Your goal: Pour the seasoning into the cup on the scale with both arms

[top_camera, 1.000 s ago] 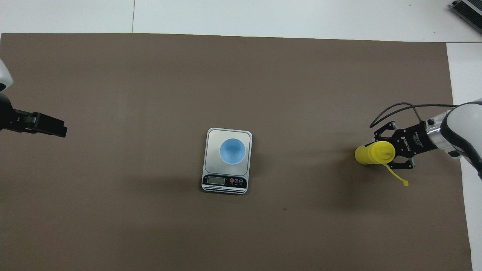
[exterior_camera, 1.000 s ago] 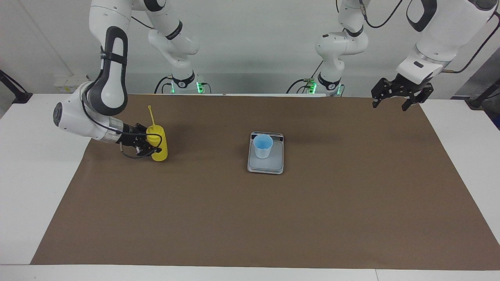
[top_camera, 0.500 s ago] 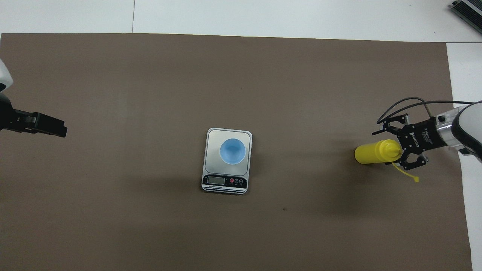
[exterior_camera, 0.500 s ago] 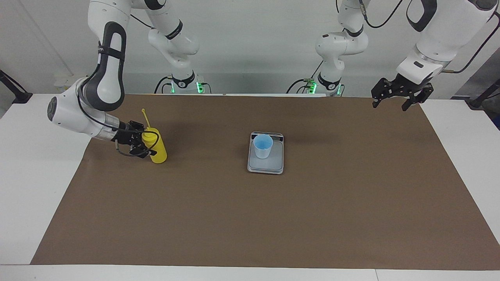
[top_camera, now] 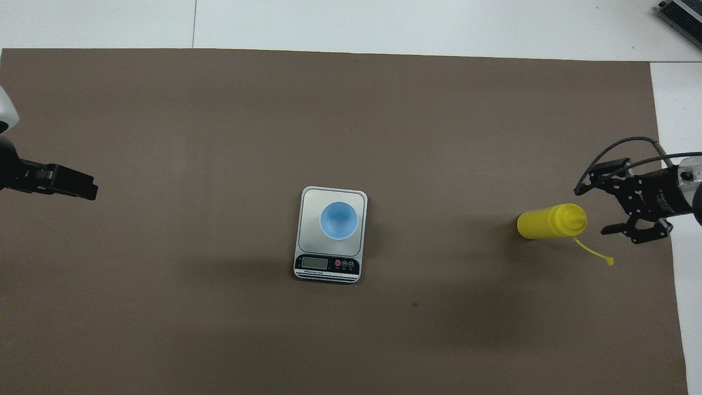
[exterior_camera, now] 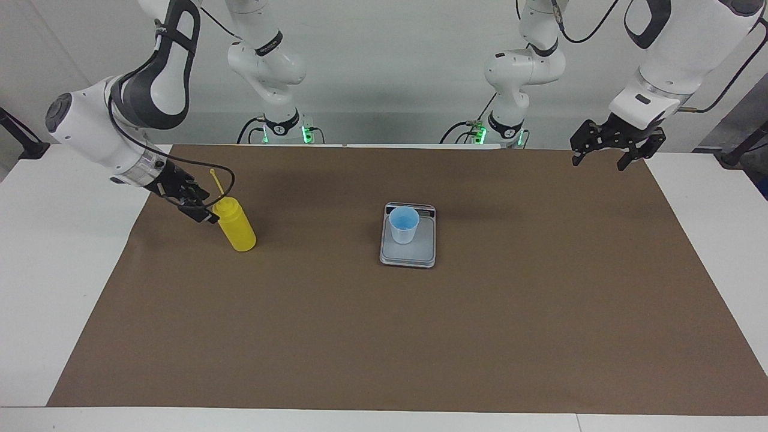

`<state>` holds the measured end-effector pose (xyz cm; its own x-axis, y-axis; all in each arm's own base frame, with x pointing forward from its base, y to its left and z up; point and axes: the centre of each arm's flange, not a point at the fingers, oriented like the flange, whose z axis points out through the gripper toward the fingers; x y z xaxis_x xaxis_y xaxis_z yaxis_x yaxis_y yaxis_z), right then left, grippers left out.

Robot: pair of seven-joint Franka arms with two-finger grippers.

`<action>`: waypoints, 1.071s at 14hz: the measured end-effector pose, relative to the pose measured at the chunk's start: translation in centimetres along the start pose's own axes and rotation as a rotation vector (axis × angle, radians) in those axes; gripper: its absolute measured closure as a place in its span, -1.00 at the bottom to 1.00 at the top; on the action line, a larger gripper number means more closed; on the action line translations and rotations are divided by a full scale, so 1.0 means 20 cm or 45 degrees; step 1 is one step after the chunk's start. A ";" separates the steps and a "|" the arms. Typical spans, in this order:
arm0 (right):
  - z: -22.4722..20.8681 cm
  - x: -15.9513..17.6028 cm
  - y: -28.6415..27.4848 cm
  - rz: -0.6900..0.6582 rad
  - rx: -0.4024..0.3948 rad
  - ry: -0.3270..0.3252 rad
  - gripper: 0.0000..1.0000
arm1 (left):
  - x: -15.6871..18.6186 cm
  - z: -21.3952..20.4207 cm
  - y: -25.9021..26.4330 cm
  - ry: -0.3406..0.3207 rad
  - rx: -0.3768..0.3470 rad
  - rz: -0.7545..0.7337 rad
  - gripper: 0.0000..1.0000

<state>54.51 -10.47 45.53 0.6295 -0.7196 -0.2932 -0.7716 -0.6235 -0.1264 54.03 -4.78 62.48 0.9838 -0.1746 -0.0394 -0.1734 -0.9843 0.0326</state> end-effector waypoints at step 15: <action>-0.28 -0.75 -0.58 -0.777 -0.270 0.411 -1.00 | 0.00 0.00 0.00 0.000 0.000 0.000 -1.00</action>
<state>54.63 5.81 56.76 0.9635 -0.2584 0.0694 -0.2602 -0.9654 0.0179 54.03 -4.78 62.48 0.9838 -0.1746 -0.0395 -0.1734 -0.9843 0.0326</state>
